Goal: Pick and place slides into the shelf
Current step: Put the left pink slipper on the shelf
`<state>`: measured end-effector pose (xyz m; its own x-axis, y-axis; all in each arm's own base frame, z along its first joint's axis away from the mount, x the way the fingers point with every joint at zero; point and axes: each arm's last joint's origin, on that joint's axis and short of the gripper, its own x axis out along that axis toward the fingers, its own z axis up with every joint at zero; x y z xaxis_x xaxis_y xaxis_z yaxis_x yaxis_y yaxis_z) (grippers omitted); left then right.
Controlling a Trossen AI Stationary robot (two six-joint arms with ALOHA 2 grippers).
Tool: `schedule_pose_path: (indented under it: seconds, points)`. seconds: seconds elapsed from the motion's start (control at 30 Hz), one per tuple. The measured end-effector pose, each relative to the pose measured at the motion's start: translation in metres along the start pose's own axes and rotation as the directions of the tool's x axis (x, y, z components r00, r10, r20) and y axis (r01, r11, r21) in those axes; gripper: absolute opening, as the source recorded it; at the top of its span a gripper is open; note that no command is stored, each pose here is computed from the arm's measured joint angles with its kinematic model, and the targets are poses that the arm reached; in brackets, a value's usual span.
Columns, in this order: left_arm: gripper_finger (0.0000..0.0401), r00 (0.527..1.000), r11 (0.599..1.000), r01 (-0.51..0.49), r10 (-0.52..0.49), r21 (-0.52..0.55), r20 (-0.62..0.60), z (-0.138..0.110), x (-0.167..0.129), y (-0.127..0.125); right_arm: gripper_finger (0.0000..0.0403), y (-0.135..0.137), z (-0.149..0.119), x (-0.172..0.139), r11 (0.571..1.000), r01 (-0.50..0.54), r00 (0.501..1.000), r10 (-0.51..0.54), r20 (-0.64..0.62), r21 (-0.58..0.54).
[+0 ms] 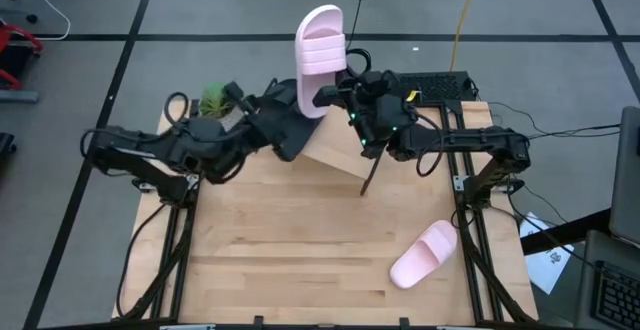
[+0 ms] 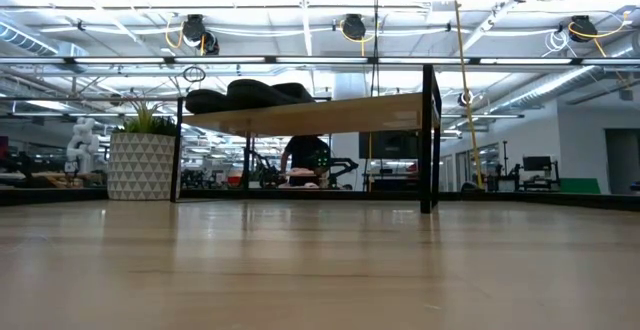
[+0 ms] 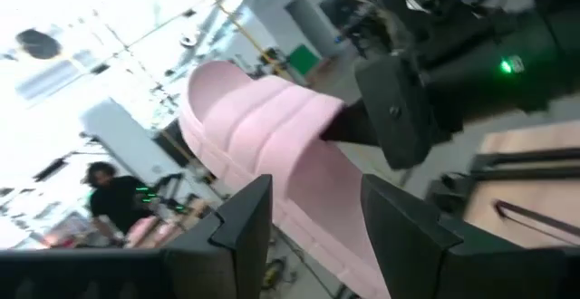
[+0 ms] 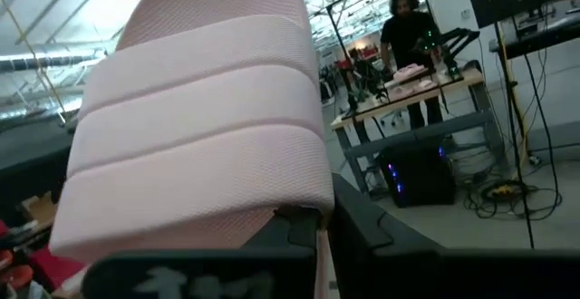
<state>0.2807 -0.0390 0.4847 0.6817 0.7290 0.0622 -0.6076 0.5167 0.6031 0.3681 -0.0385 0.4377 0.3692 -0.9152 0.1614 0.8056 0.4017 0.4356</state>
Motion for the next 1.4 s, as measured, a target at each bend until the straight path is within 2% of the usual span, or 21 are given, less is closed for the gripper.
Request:
schedule_pose_path:
  seconds: [0.13, 0.27, 0.53, 0.7, 0.93, 1.3, 1.4]
  points:
    - [0.0175, 0.998, 0.997, -0.061, 0.062, 0.042, -0.026, 0.001, 0.011, -0.01, 0.0002, 0.0, 0.002, 0.002, 0.999, -0.027, 1.0, 0.027, 0.011, 0.023]
    - [0.0175, 0.995, 0.994, -0.077, 0.082, 0.074, -0.058, -0.003, 0.022, -0.02, 0.0002, 0.001, 0.003, 0.003, 0.997, -0.072, 0.997, 0.072, 0.012, 0.036]
    - [0.0175, 0.98, 0.984, -0.171, 0.176, 0.052, -0.089, -0.004, 0.036, -0.017, 0.0002, 0.003, 0.002, 0.001, 0.994, -0.106, 0.994, 0.106, 0.007, 0.028]
    - [0.0175, 0.982, 0.984, -0.171, 0.174, 0.048, -0.068, -0.004, 0.039, -0.014, 0.0002, 0.004, 0.002, 0.001, 0.987, -0.16, 0.987, 0.16, -0.001, 0.026]
    - [0.0175, 0.988, 0.985, -0.149, 0.153, 0.081, -0.037, -0.002, 0.039, -0.014, 0.0002, 0.005, 0.001, 0.001, 0.983, -0.18, 0.984, 0.18, -0.008, 0.018]
    - [0.0175, 0.983, 0.954, -0.145, 0.169, 0.262, -0.072, -0.004, 0.039, -0.015, 0.0002, 0.004, -0.001, 0.001, 0.983, -0.182, 0.983, 0.181, -0.021, -0.036]
    - [0.0175, 0.975, 0.947, -0.161, 0.196, 0.278, -0.103, -0.006, 0.04, -0.014, 0.0002, 0.004, 0.001, 0.0, 0.981, -0.186, 0.982, 0.185, -0.025, -0.059]
